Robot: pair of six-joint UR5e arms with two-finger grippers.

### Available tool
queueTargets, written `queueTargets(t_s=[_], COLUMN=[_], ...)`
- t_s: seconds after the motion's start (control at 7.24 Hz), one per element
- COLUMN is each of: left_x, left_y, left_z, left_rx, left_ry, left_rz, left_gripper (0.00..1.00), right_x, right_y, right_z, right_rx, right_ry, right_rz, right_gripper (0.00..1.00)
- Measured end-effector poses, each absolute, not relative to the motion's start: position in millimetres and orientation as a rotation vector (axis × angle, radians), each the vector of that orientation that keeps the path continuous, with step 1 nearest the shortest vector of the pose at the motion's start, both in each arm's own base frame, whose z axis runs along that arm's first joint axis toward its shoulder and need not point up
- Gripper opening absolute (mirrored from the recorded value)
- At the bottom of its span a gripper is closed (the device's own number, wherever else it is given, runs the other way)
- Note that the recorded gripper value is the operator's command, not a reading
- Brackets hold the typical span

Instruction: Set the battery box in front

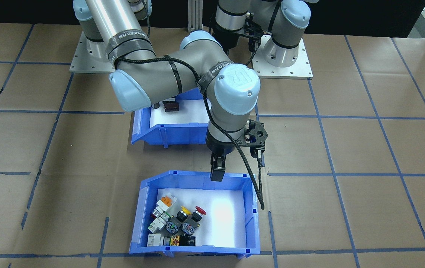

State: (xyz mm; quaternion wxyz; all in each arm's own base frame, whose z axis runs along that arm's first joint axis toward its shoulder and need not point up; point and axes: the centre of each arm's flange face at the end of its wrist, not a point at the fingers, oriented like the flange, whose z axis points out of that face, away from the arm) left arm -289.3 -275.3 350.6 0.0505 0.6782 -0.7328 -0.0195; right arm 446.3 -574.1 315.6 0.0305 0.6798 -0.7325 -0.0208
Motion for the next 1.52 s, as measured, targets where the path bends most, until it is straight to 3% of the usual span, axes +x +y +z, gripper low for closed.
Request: queueTargets(t_s=[0.14, 0.41, 0.55, 0.97, 1.11, 1.38, 1.52], left_x=[-299, -316, -324, -340, -344, -351, -352], left_y=[-265, -258, -254, -254, -257, -261, -264], left_z=[341, 325, 315, 294, 286, 270, 263], left_rx=[2.124, 2.206, 2.221, 2.241, 2.245, 2.252, 2.258], left_ry=[-2.167, -2.066, -2.052, -2.045, -2.044, -2.06, -2.067], left_rz=[-0.064, -0.077, -0.081, -0.084, -0.084, -0.077, -0.058], left_gripper=[1.0, 1.0, 1.0, 1.0, 0.99, 0.9, 0.75], right_x=[444, 442, 444, 443, 442, 441, 440], right_y=[-577, -588, -592, -594, -593, -595, -597], right_z=[300, 272, 264, 266, 268, 274, 279], right_rx=[2.086, 2.064, 2.055, 2.032, 2.03, 2.022, 2.011], right_ry=[-2.247, -2.237, -2.229, -2.232, -2.232, -2.22, -2.21], right_rz=[-0.079, 0.002, 0.061, 0.108, 0.103, 0.103, 0.108], right_gripper=[1.0, 0.99, 0.88, 0.16, 0.02, 0.0, 0.0])
